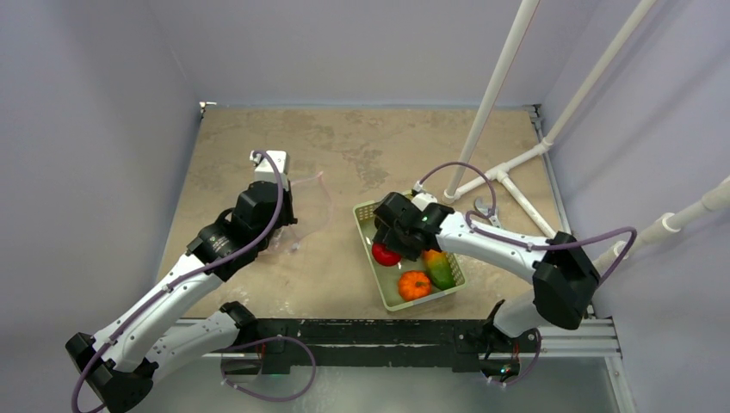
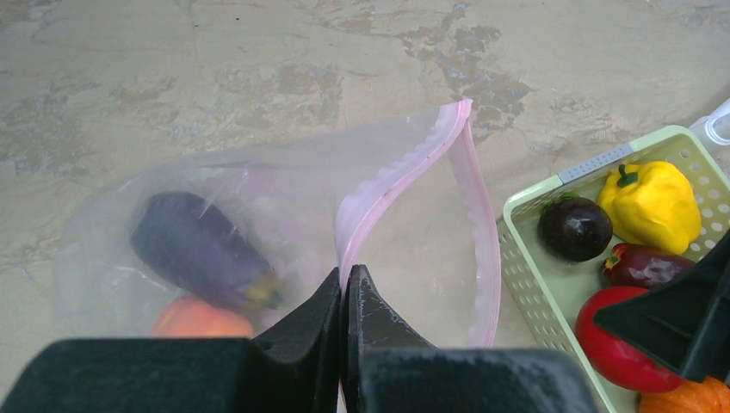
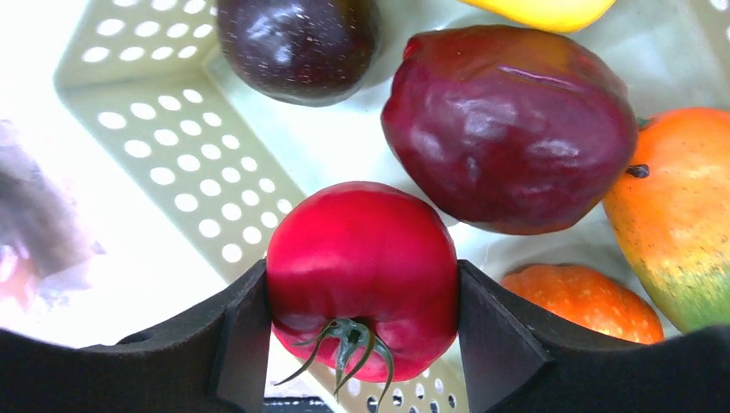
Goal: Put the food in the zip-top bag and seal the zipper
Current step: Pick up the fake vegetable from the bin.
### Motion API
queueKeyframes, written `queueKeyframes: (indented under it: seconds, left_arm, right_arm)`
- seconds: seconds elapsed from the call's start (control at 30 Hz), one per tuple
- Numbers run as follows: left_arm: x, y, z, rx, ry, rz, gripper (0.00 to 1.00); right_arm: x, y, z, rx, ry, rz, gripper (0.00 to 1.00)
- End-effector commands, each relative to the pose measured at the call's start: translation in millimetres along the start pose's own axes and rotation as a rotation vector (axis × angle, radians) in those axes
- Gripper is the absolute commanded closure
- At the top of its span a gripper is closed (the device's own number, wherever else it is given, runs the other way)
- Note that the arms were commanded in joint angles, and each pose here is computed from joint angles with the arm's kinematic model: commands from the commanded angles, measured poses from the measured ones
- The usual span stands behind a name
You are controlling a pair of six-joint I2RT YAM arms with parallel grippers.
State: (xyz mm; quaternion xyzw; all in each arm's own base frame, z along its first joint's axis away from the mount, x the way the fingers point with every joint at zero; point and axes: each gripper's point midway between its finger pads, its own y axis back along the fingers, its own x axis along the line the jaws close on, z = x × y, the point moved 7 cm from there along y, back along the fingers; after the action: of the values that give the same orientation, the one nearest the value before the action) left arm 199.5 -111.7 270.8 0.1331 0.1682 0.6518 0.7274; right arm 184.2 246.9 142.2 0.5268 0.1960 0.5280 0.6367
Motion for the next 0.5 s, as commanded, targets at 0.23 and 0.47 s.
queueKeyframes:
  seconds: [0.23, 0.47]
  left_arm:
    - [-3, -4, 5, -0.027, 0.006, -0.018, 1.0]
    - [-3, -4, 5, -0.027, 0.004, -0.022, 1.0]
  right_arm:
    - [45, 68, 50, -0.17, -0.029, 0.177, 0.76]
    - [85, 100, 71, -0.227, 0.03, 0.341, 0.77]
